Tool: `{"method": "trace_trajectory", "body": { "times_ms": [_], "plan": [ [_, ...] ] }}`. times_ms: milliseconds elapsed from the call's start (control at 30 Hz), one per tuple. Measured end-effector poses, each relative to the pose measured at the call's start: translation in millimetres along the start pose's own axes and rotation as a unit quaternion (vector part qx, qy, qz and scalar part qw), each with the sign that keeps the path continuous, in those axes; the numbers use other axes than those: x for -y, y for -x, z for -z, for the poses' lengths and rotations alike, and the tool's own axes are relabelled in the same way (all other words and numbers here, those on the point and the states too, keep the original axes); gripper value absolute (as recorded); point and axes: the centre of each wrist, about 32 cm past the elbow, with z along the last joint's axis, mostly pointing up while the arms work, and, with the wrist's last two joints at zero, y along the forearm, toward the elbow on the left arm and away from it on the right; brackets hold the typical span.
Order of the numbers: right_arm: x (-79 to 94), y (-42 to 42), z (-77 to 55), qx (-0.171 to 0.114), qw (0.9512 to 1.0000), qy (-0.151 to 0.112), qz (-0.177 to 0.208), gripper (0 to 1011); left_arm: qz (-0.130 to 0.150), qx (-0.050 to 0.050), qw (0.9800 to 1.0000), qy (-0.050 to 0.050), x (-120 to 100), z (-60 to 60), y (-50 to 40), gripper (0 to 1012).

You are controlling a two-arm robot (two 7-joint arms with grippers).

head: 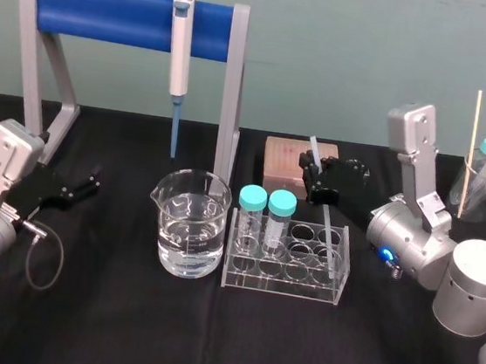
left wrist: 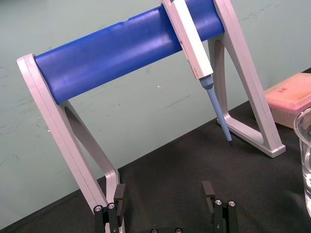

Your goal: Pick up the stirring rod with one hand, then place it down.

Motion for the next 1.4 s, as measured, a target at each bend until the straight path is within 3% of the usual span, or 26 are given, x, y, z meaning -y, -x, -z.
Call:
{"method": "trace_trajectory", "body": {
  "times_ms": [400, 600, 800, 1033, 1200, 1400],
  "plan": [
    [12.1, 0.6, 6.7, -0.009, 0.9972, -0.074, -0.003, 66, 0.0, 0.0, 1.0, 0.0, 0, 0.0, 0.0, 1000],
    [21.5, 2.0, 11.7, -0.009, 0.9918, -0.127, -0.003, 66, 0.0, 0.0, 1.0, 0.0, 0, 0.0, 0.0, 1000],
    [26.7, 2.9, 12.6, -0.005, 0.9867, -0.162, 0.002, 66, 0.0, 0.0, 1.0, 0.0, 0, 0.0, 0.0, 1000],
    [32.9, 2.9, 3.9, -0.014, 0.9779, -0.209, 0.009, 66, 0.0, 0.0, 1.0, 0.0, 0, 0.0, 0.0, 1000],
    [39.7, 1.6, -12.2, -0.017, 0.9683, -0.249, 0.012, 66, 0.0, 0.0, 1.0, 0.0, 0, 0.0, 0.0, 1000],
    [49.9, -1.5, -24.3, -0.008, 0.963, -0.269, 0.016, 66, 0.0, 0.0, 1.0, 0.0, 0, 0.0, 0.0, 1000]
  ]
}}
